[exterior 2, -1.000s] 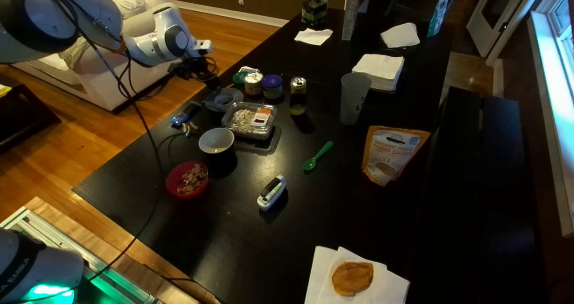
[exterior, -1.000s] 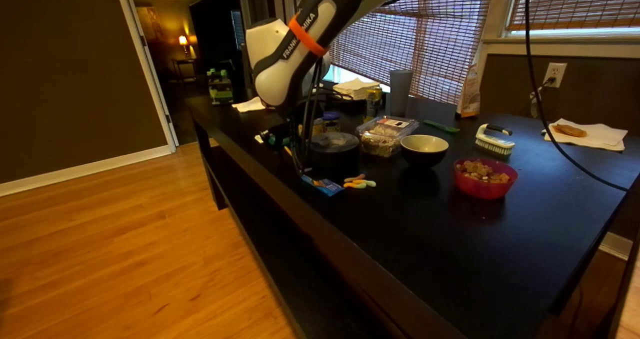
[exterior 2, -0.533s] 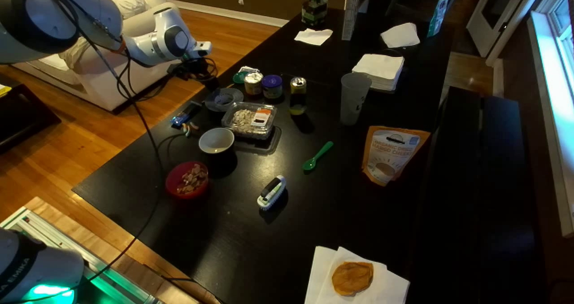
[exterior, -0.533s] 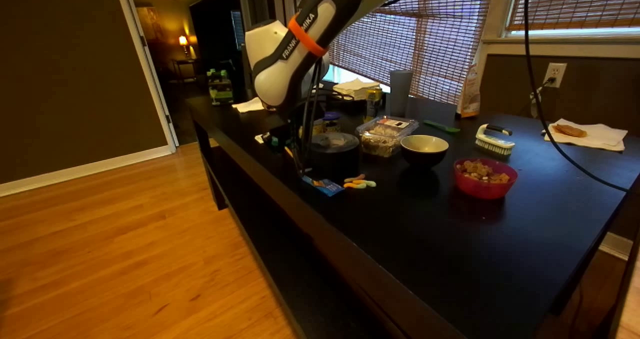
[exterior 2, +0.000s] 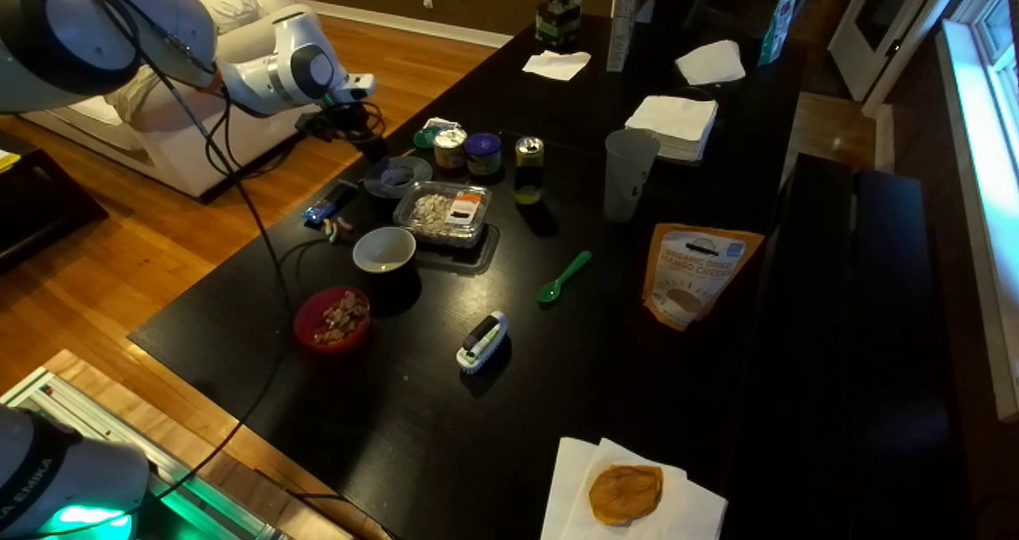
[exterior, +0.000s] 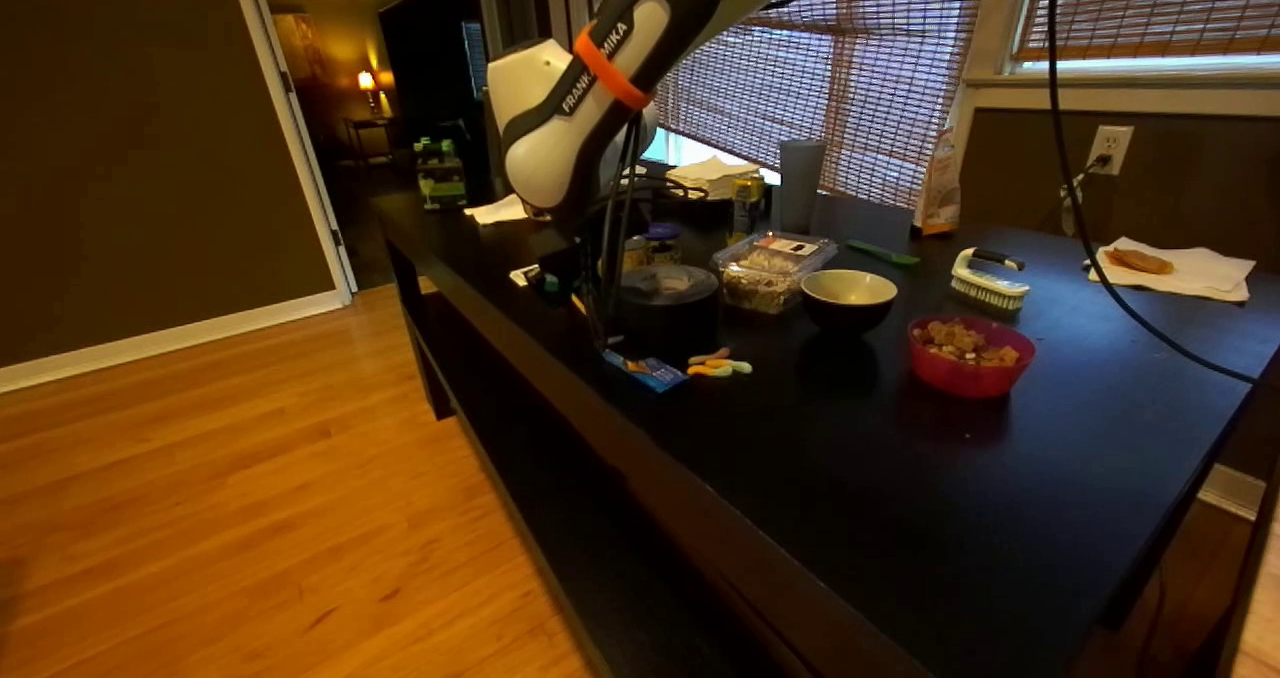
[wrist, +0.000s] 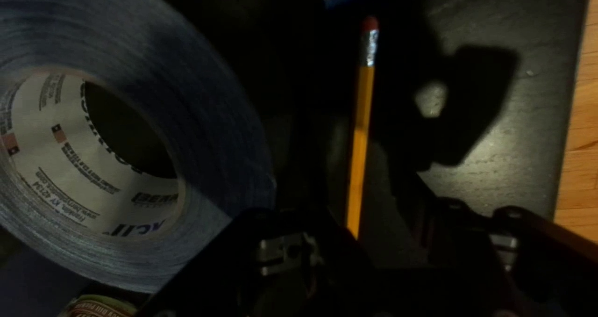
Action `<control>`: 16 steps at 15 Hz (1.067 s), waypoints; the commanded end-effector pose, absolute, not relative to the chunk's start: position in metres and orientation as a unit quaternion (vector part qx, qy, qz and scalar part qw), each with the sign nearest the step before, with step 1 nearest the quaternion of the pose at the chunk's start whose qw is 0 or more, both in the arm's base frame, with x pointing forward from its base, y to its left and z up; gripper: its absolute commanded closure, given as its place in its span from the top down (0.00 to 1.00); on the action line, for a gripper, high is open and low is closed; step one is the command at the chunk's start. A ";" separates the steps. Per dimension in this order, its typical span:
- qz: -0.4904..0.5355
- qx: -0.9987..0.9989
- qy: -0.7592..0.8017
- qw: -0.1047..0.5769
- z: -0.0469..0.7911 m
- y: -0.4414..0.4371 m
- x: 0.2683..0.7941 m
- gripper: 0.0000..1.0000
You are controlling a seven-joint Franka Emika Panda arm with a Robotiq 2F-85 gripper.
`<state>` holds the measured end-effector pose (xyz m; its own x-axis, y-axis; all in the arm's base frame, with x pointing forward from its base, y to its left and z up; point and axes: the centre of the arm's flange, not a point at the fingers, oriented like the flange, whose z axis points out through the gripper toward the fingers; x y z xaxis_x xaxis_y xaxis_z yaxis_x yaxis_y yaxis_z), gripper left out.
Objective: Put the pencil in the middle of the tape
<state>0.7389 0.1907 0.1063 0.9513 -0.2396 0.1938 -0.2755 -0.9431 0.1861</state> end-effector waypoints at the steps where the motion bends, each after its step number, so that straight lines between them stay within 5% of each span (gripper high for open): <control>1: 0.075 0.982 -0.125 0.116 0.098 0.200 0.743 0.43; 16: 0.045 0.984 -0.131 0.112 0.086 0.212 0.744 0.30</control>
